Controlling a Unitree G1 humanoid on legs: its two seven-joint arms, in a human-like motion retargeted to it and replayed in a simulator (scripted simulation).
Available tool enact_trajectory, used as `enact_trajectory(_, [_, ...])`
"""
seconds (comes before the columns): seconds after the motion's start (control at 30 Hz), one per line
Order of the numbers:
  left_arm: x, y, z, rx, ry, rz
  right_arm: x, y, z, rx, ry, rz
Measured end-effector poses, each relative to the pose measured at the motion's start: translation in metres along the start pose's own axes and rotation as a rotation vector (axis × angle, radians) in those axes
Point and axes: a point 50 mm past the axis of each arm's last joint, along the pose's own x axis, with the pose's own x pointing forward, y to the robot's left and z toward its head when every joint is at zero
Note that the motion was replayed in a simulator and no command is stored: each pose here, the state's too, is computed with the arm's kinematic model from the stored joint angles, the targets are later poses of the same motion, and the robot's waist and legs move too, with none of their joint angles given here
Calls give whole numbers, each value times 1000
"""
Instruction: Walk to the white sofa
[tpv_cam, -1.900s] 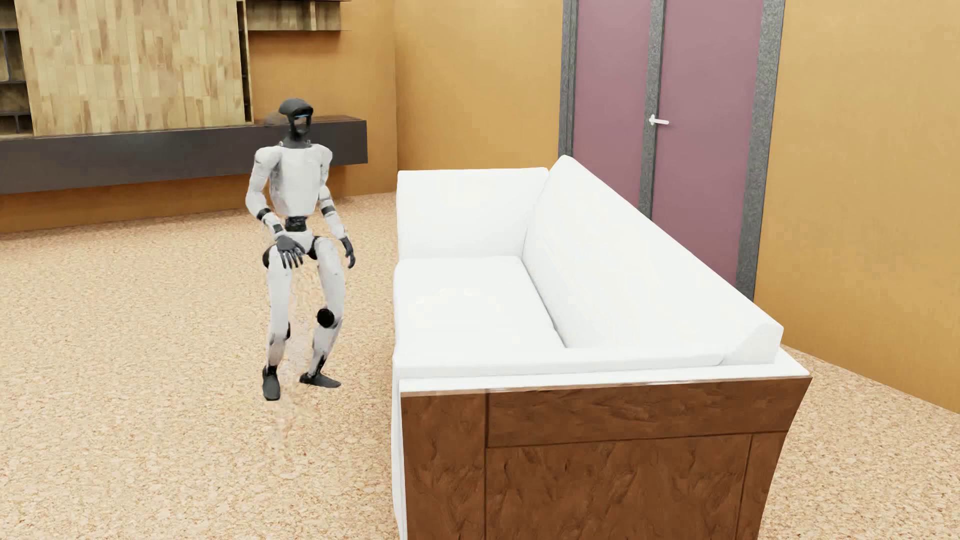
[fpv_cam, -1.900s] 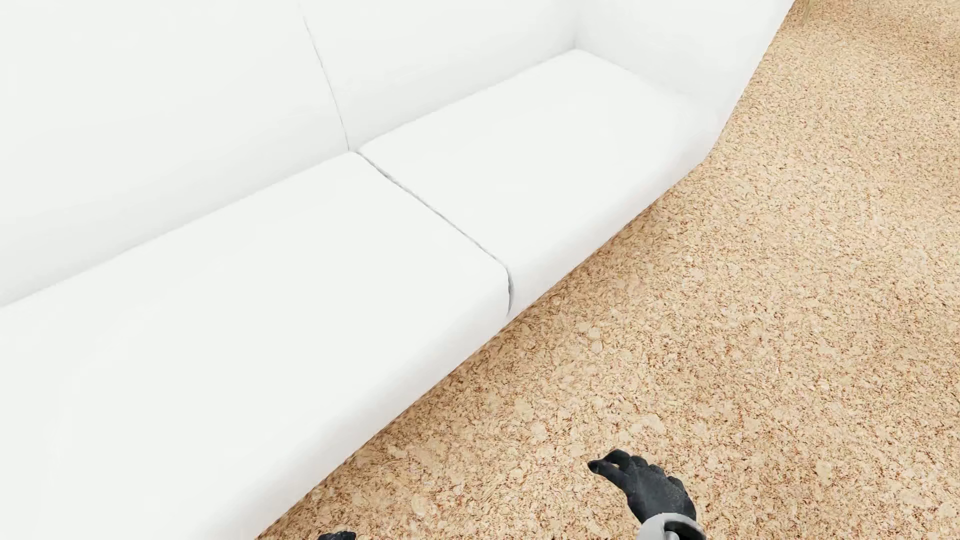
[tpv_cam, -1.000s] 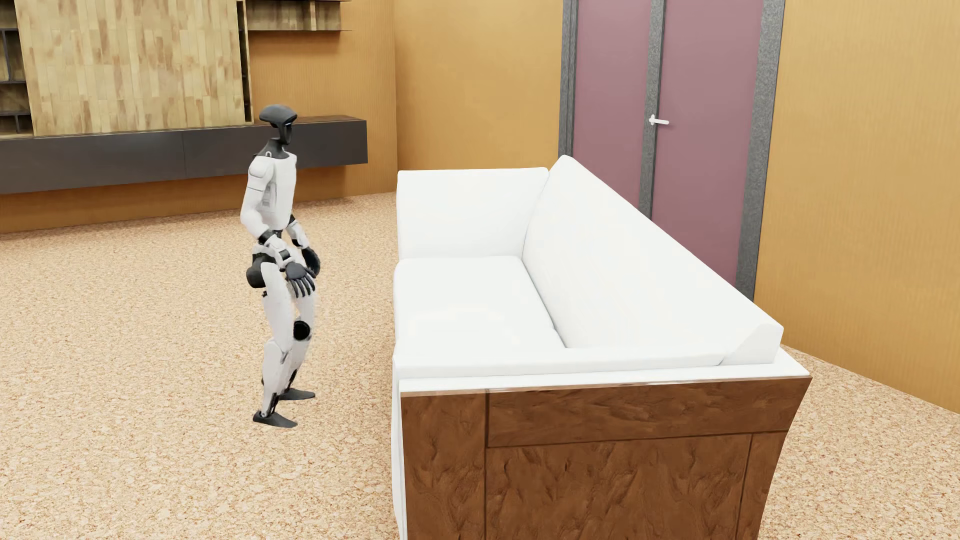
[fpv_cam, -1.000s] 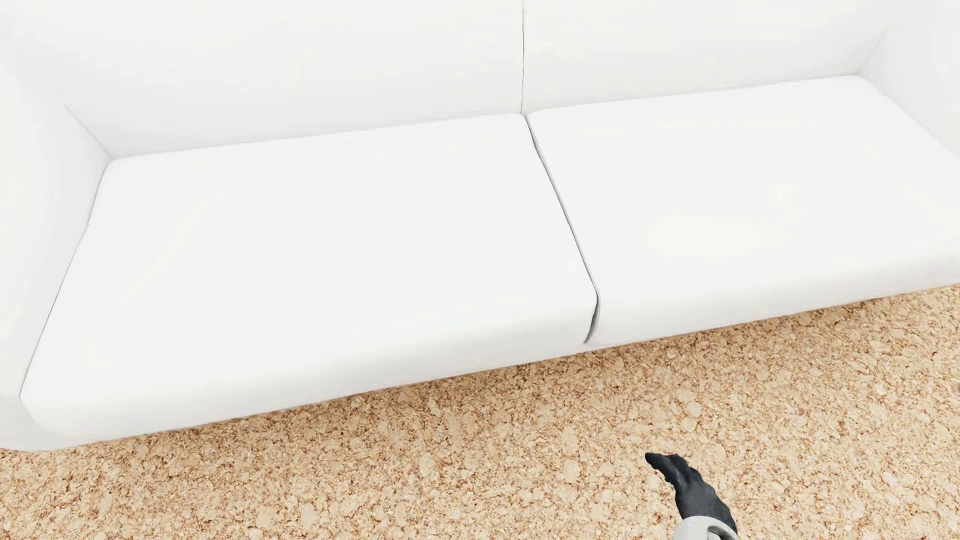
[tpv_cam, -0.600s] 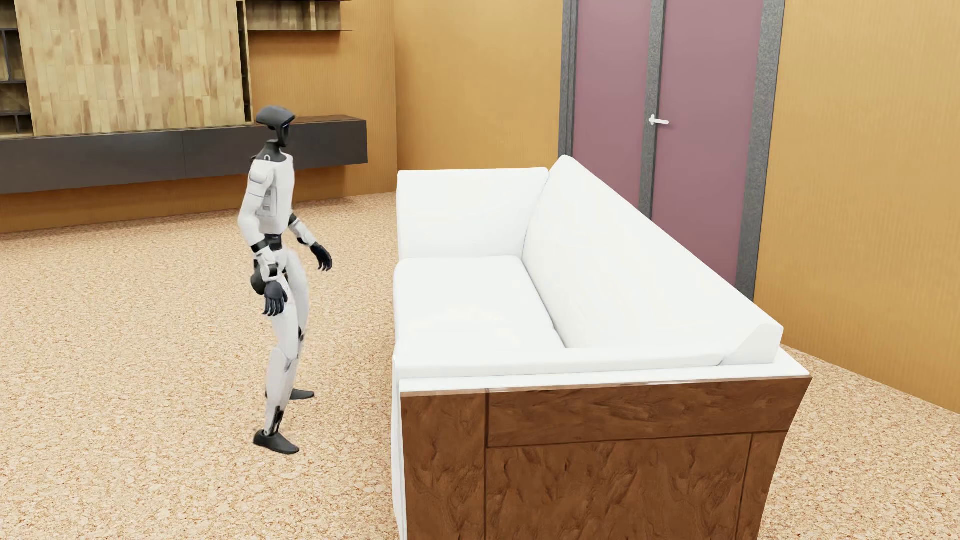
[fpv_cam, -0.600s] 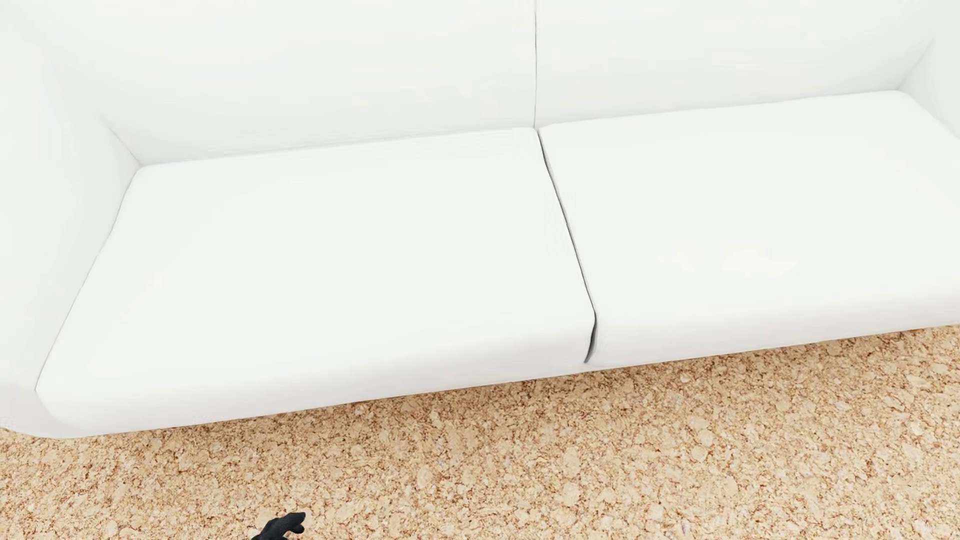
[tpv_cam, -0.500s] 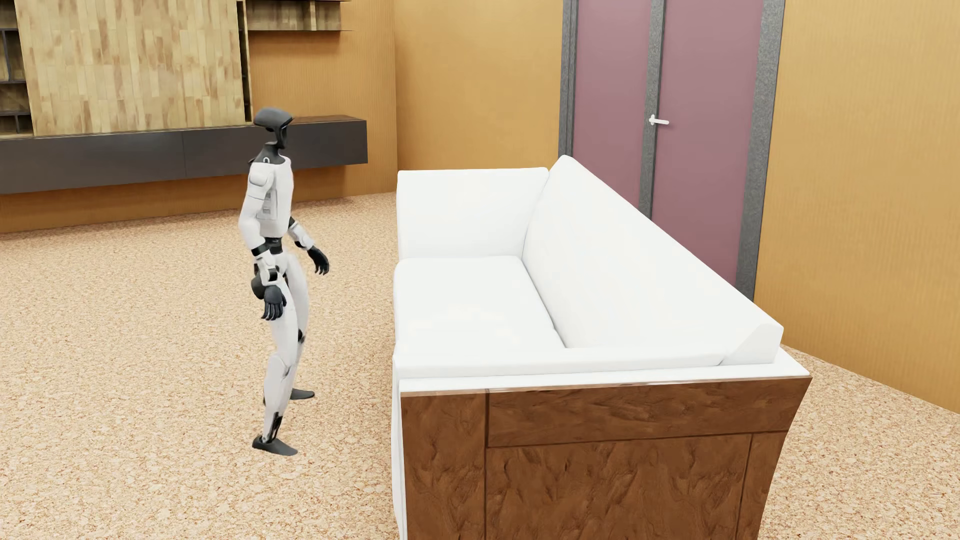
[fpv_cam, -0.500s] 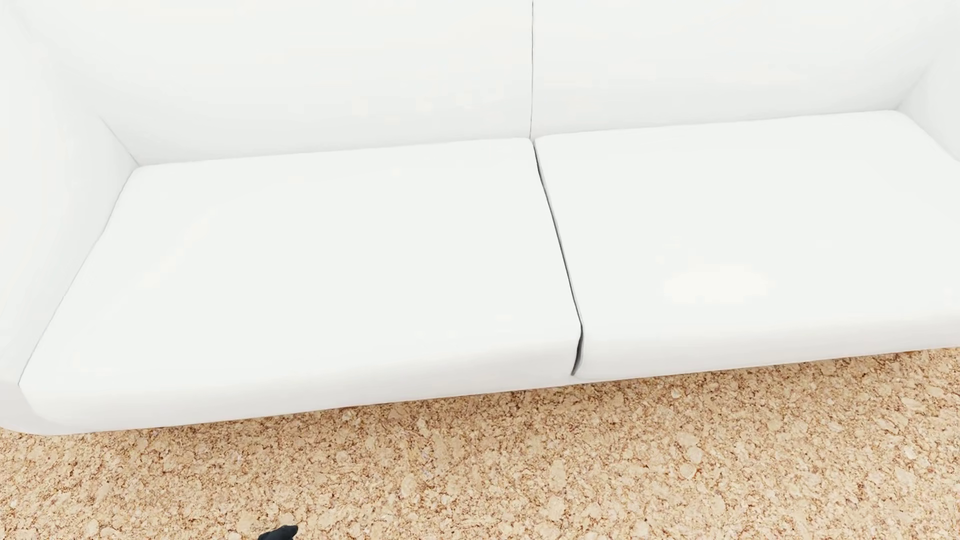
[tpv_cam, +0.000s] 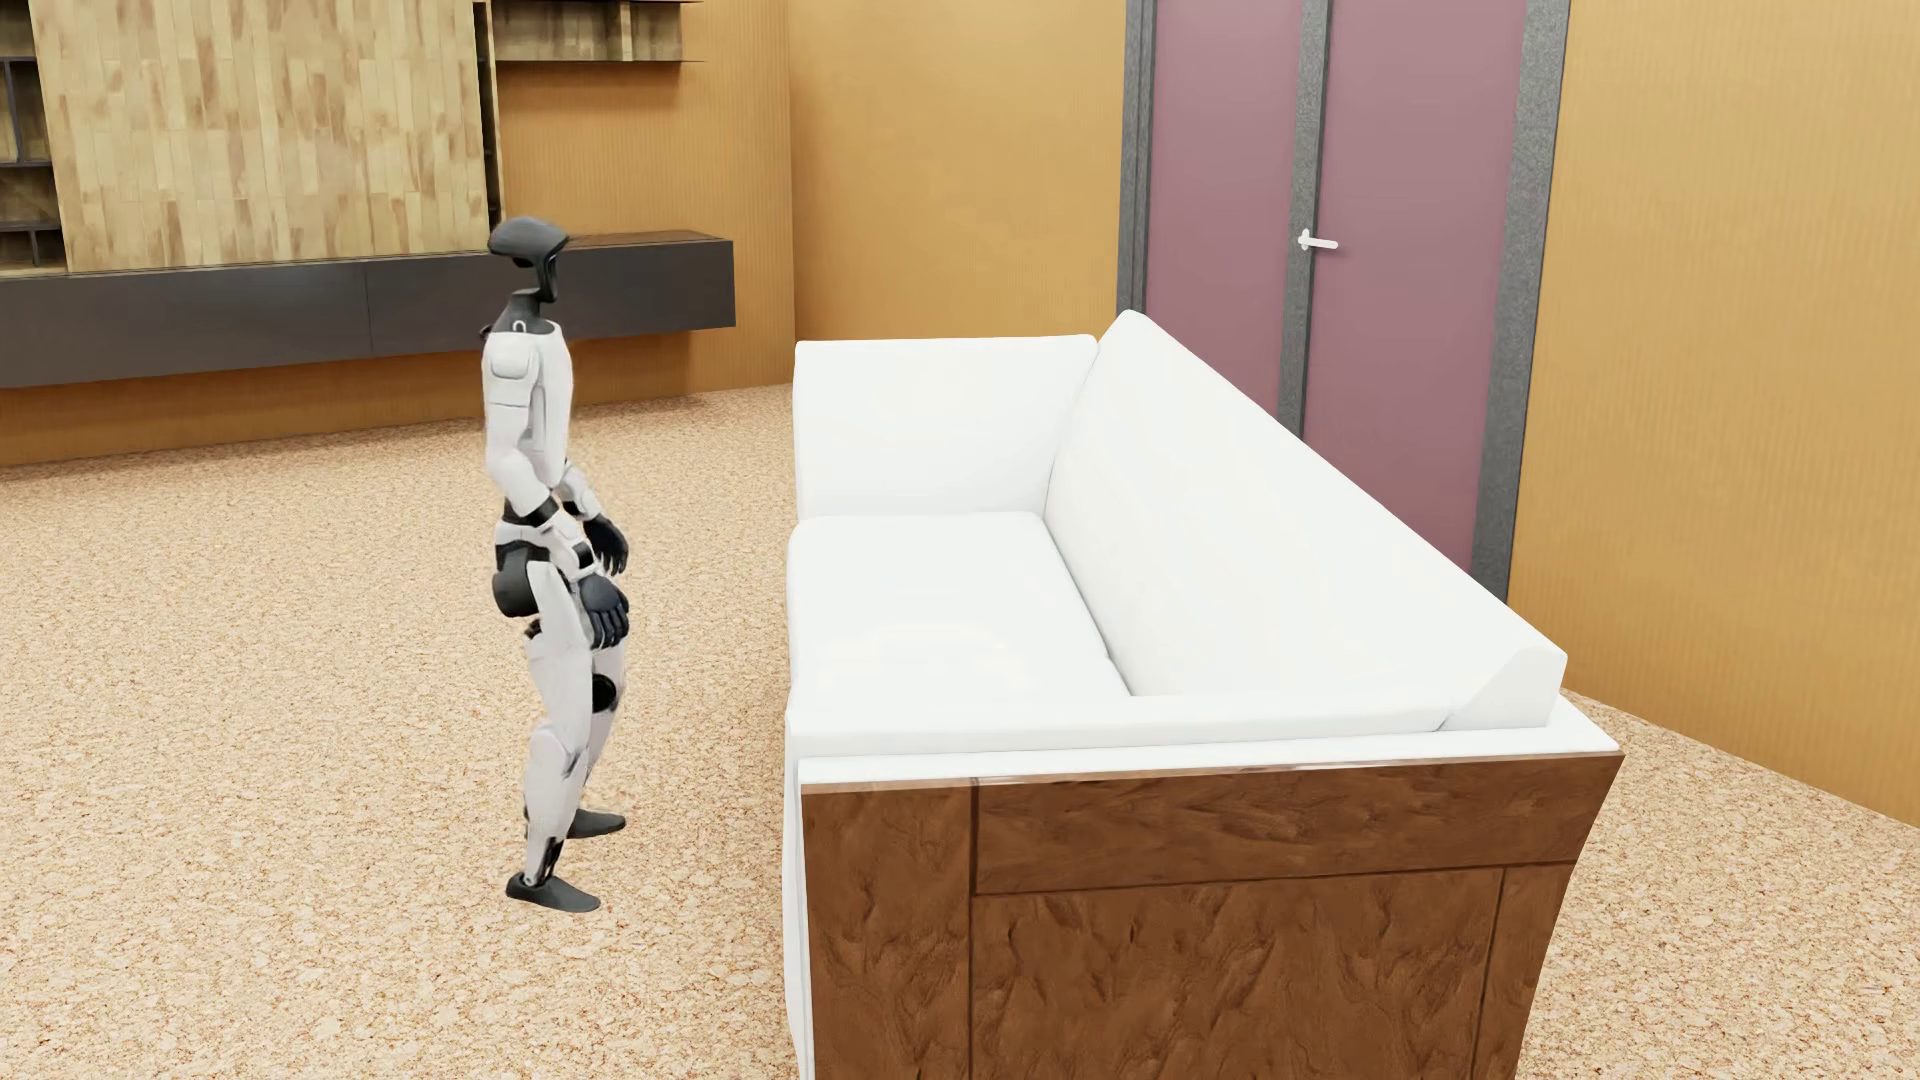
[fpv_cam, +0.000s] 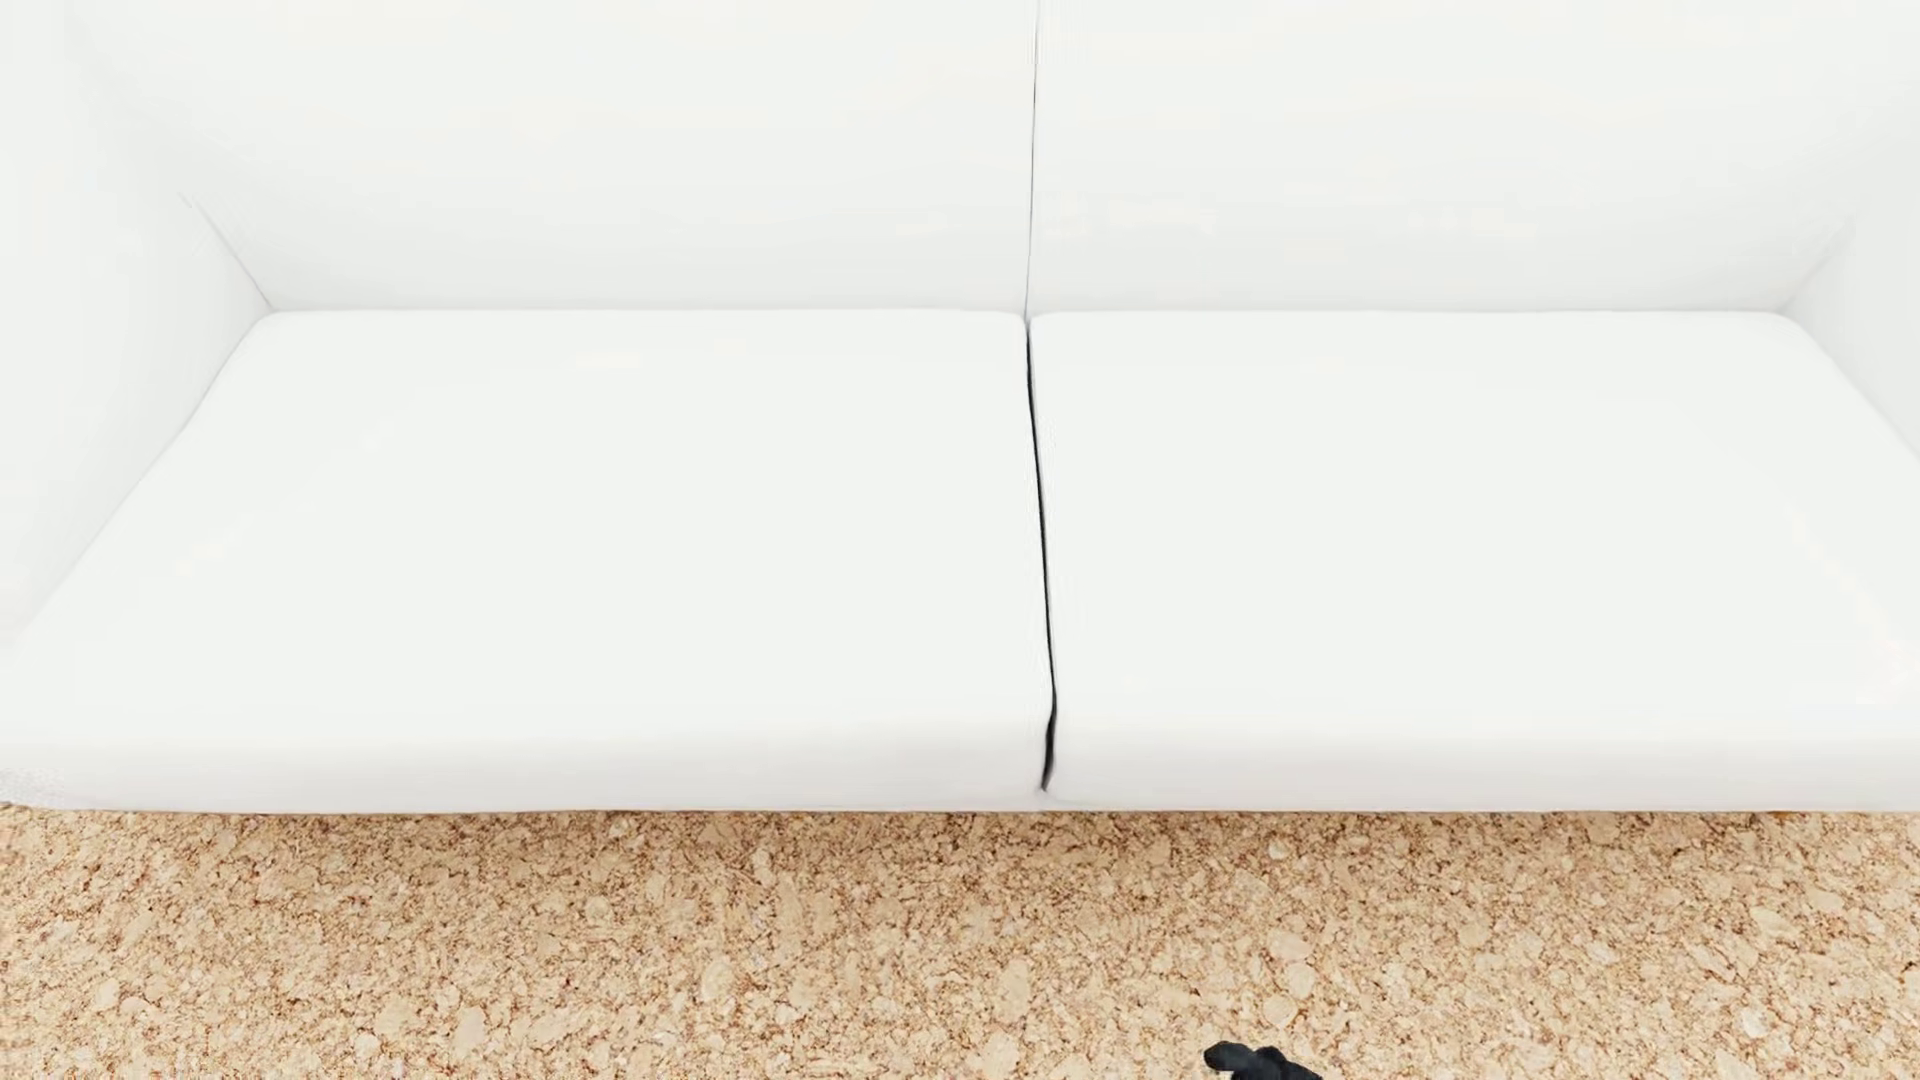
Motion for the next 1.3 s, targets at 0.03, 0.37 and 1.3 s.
enact_trajectory(0.03, [1,1,1,6,-3,-4,0,-1,-2,14,10,-7])
enact_trajectory(0.37, [1,5,12,-12,-40,26,-6,38,-13,-61,63,171])
enact_trajectory(1.3, [-4,-4,-10,-9,25,-1,-2,31,12,-125,-17,139])
